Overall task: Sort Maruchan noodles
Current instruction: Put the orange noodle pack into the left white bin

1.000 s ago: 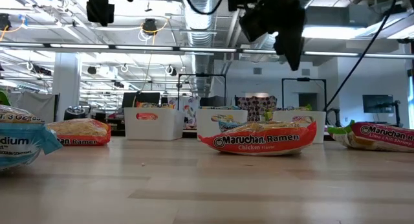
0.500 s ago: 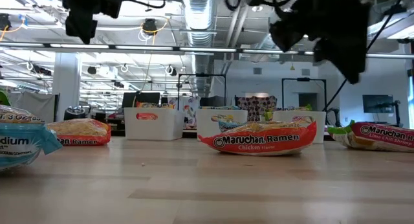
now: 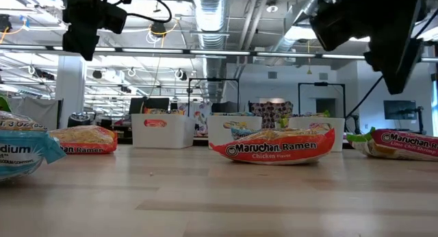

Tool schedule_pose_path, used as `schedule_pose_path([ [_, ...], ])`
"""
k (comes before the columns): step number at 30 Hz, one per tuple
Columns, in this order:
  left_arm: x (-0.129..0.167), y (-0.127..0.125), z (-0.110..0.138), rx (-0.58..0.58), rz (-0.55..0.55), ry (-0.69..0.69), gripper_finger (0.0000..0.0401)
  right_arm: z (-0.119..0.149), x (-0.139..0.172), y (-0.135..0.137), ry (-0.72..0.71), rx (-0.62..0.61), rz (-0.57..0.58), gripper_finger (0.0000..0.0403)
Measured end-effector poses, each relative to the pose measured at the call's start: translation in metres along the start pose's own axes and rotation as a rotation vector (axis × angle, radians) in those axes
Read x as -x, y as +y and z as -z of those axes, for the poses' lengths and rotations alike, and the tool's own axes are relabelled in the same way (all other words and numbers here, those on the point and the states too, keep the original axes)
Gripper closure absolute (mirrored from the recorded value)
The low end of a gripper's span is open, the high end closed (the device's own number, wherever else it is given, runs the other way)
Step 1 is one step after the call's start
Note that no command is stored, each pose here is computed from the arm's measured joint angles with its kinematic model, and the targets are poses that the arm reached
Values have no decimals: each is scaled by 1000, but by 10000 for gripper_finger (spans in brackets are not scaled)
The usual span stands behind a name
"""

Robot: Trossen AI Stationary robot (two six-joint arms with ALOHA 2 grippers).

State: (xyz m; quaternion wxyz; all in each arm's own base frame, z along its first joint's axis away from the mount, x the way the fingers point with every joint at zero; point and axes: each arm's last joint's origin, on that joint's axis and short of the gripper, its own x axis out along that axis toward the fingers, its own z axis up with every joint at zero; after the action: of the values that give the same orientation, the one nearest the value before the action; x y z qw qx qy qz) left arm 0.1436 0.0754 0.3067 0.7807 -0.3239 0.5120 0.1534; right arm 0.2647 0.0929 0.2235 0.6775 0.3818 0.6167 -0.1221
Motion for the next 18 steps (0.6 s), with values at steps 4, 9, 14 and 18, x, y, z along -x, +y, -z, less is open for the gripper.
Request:
schedule_pose_path([
  [4, -2, 0, -2, -7, 9, -21, 301, 9, -7, -3, -71, -95, -53, 187],
  [9, -1, -1, -6, -18, 21, -61, 301, 14, -17, 3, -150, -173, -169, 187],
  [14, -1, -2, -11, -33, 31, -107, 301, 13, -24, 8, -255, -279, -264, 187],
  [18, -1, -3, -13, -48, 36, -131, 301, 13, -29, 4, -327, -422, -250, 187],
])
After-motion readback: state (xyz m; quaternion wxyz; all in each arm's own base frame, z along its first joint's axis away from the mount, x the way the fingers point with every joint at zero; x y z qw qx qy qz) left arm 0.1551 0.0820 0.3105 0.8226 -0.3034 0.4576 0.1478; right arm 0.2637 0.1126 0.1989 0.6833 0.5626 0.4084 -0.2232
